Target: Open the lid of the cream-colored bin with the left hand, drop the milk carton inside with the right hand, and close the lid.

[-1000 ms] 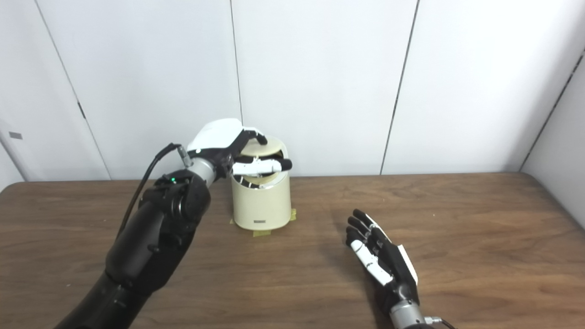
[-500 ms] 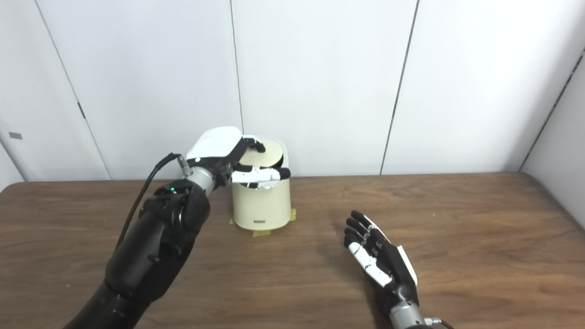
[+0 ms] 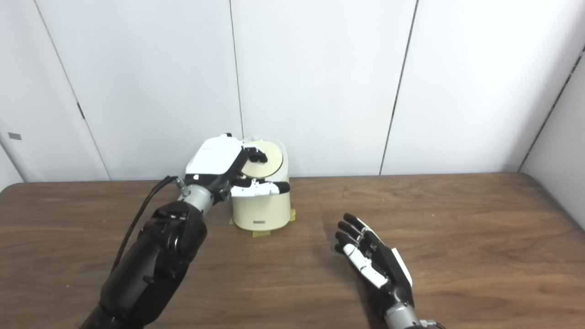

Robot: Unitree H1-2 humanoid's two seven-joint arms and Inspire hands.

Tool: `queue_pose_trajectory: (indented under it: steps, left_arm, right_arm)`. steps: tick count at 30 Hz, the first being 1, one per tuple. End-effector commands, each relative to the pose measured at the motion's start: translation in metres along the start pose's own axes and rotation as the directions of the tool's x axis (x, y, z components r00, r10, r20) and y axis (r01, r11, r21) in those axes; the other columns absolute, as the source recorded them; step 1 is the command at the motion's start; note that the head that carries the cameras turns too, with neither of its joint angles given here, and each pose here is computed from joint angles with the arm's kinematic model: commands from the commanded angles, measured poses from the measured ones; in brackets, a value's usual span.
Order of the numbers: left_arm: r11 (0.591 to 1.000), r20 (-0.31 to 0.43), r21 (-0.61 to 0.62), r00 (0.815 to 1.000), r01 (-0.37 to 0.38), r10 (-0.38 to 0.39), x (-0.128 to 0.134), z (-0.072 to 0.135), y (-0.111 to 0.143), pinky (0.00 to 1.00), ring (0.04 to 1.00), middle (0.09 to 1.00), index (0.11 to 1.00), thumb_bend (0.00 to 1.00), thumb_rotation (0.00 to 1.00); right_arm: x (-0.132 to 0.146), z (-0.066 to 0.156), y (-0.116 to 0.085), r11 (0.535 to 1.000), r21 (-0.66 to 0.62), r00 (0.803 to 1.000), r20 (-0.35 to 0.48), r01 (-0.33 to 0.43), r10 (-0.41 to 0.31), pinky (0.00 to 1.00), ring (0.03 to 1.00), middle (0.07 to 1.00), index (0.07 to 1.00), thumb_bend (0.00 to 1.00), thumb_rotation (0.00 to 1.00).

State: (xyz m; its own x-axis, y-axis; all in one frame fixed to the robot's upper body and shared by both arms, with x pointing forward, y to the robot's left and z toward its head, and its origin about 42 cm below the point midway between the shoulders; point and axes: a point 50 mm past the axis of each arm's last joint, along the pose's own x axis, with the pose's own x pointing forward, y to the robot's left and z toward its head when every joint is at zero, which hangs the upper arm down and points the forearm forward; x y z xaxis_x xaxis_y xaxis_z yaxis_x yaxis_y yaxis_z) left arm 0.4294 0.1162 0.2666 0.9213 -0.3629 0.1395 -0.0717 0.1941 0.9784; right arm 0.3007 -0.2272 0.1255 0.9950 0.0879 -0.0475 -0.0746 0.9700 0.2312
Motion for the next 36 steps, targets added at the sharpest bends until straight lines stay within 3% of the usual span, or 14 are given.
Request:
queue_pose_trajectory:
  steps: [1, 9, 28, 36]
  left_arm:
    - [0.995, 0.030, 0.081, 0.998, -0.066, 0.064, 0.007, 0.002, 0.014, 1.00, 0.848, 0.731, 0.704, 0.93, 0.97]
    - [0.977, 0.064, 0.209, 0.997, -0.049, 0.037, -0.001, 0.001, -0.006, 1.00, 0.861, 0.748, 0.723, 0.91, 0.92]
    - [0.972, 0.028, 0.227, 0.998, 0.055, -0.064, -0.010, -0.009, -0.034, 1.00, 0.847, 0.735, 0.716, 0.93, 0.93]
    - [0.975, 0.034, 0.216, 0.998, 0.049, -0.057, -0.012, -0.009, -0.037, 1.00, 0.848, 0.732, 0.716, 0.93, 0.93]
  right_arm:
    - [0.000, 0.004, 0.003, 1.000, -0.001, 1.000, 0.003, -0.019, 0.019, 0.79, 0.842, 0.843, 0.821, 0.17, 0.34]
    - [-0.001, 0.005, 0.005, 1.000, -0.004, 1.000, -0.007, -0.016, 0.016, 0.79, 0.842, 0.840, 0.823, 0.18, 0.35]
    - [0.001, 0.007, 0.009, 0.999, 0.001, 0.999, -0.032, -0.038, 0.038, 0.82, 0.863, 0.865, 0.850, 0.18, 0.42]
    - [0.002, 0.006, 0.008, 0.999, -0.005, 0.999, -0.035, -0.041, 0.041, 0.82, 0.863, 0.866, 0.853, 0.18, 0.43]
